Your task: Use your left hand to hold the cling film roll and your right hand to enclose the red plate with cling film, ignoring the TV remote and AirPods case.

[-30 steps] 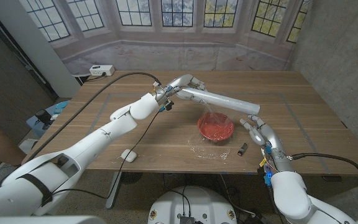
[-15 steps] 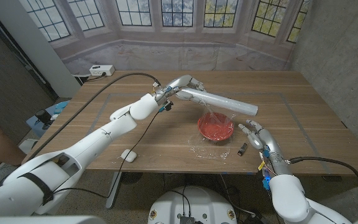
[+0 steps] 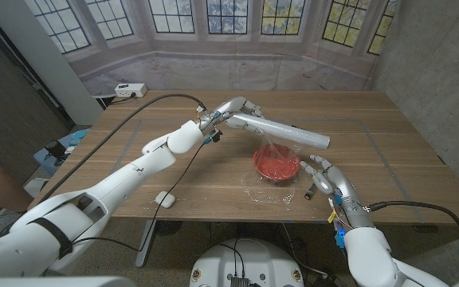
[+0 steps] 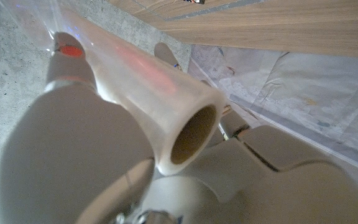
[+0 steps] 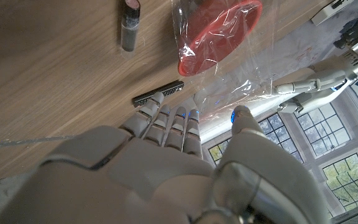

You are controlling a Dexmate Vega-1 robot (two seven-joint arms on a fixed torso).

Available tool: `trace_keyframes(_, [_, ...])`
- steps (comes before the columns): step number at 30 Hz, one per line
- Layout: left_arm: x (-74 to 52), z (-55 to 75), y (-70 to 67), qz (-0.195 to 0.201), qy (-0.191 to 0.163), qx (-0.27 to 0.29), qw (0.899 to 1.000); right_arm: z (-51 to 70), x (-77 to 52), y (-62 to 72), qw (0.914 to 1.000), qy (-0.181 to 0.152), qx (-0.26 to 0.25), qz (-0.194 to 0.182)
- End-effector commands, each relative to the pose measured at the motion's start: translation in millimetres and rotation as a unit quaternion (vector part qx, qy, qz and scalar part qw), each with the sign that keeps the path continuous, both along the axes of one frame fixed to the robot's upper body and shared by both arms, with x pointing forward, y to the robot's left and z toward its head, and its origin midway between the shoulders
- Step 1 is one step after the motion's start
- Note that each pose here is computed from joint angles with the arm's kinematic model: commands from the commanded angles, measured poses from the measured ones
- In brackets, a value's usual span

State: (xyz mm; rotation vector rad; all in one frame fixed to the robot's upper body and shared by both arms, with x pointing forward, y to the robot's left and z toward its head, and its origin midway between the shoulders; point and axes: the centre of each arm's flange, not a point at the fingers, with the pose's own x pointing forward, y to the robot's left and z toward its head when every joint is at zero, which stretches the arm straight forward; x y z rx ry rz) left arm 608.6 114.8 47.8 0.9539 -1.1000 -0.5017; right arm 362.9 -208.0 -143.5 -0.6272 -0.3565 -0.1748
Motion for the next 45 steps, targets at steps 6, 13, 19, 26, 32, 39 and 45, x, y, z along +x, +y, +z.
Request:
trace_keyframes(6, [10.8,-2.8,-2.4,0.001,-0.015,0.000,1.000,0.0,-11.2,19.8,0.9987,0.005,-0.050,0.009])
trace_keyframes(13, [16.0,-3.7,-3.0,0.001,-0.026,-0.007,1.000,-1.8,-12.2,29.4,0.9962,0.007,-0.086,-0.003])
trace_keyframes(19, [20.2,-3.5,-3.0,0.001,-0.029,-0.009,1.000,-6.8,-11.4,39.1,0.9919,0.013,-0.125,-0.017])
trace_keyframes(26, [23.8,-3.5,-1.9,-0.002,-0.032,-0.010,0.999,-14.6,-12.8,49.6,0.9862,0.016,-0.159,-0.043])
trace_keyframes(32, [27.0,-2.6,-0.3,-0.003,-0.032,-0.009,0.999,-21.9,-11.7,59.0,0.9796,0.021,-0.191,-0.060])
trace_keyframes(39, [30.0,-0.3,2.2,-0.005,-0.035,-0.007,0.999,-30.7,-10.0,64.9,0.9743,0.022,-0.212,-0.073])
trace_keyframes(45, [32.3,1.6,2.3,-0.008,-0.037,-0.005,0.999,-40.5,-8.7,71.2,0.9672,0.023,-0.239,-0.083])
